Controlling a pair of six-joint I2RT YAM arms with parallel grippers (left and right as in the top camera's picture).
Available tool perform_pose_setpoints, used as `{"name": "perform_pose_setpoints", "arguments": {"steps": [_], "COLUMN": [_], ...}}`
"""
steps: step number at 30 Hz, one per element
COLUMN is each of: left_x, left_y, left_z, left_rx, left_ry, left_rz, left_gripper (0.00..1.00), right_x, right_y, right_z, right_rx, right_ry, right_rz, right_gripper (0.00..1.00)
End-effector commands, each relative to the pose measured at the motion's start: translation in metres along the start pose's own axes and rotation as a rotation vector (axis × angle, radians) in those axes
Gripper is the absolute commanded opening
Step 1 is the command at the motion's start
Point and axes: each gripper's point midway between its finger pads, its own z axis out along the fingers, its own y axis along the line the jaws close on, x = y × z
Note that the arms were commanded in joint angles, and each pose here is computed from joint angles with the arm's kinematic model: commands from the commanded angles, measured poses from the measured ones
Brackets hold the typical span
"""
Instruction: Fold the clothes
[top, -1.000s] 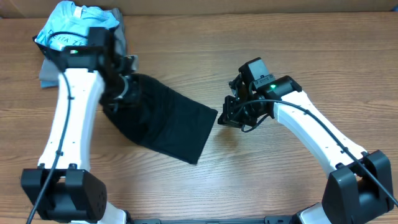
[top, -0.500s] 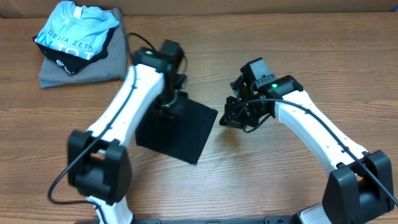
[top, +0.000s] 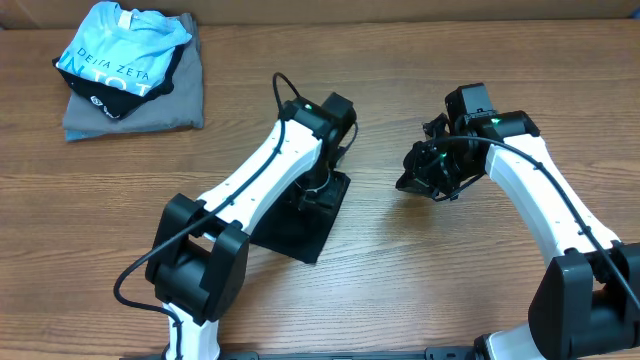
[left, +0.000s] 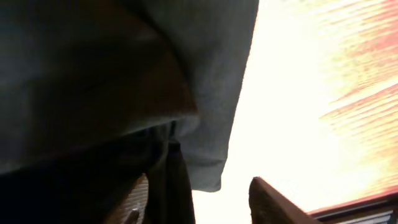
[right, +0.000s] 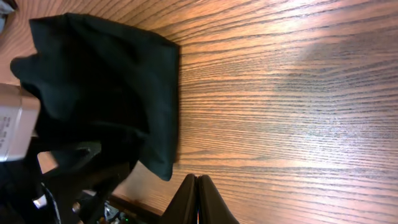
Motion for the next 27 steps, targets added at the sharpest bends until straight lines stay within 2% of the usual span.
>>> {"name": "perform_pose_setpoints", "arguments": {"steps": [1, 7, 10, 13, 17, 18, 20, 24, 27], "left_x": [-0.003, -0.013, -0.014, -0.012, -0.008, -0.008, -0.007, -0.005, -0.006], "left_y": [0.009, 0.077, 0.104, 0.125, 0.141, 0.144, 0.15, 0.155, 0.15], "left_z": [-0.004, -0.072, -0.089, -0.094, -0.093, -0.093, -0.093, -0.093, -0.093], "left_rx": [-0.029, -0.193, -0.22, -0.208, -0.154, -0.139, -0.117, -0.084, -0.049], "left_ry": [0.004, -0.068, -0.085, -0.079, -0.058, -0.056, -0.057, -0.051, -0.049], "left_rz": [-0.041, -0.155, -0.194, -0.232, -0.259, -0.264, -0.271, -0.269, -0.243], "left_gripper": [0.58, 0.6, 0.54, 0.52, 0.36, 0.34, 0.34, 0.38, 0.4], "right_x": [-0.002, -0.001, 0.01, 0.022, 0.031, 0.032, 0.03, 0.016, 0.011], "right_y": [0.009, 0.011, 0.03, 0.048, 0.082, 0.092, 0.105, 0.105, 0.108], "right_z": [-0.008, -0.008, -0.007, -0.001, 0.015, 0.019, 0.031, 0.059, 0.085], "right_rx": [-0.015, -0.025, -0.122, -0.165, -0.198, -0.21, -0.181, -0.018, 0.033], "right_ry": [-0.027, -0.02, 0.021, 0.051, 0.032, 0.021, -0.03, -0.146, -0.172], "right_rz": [-0.05, -0.086, -0.209, -0.302, -0.411, -0.433, -0.46, -0.482, -0.522], "right_gripper": [0.04, 0.05, 0.07, 0.11, 0.12, 0.14, 0.33, 0.44, 0.45]}}
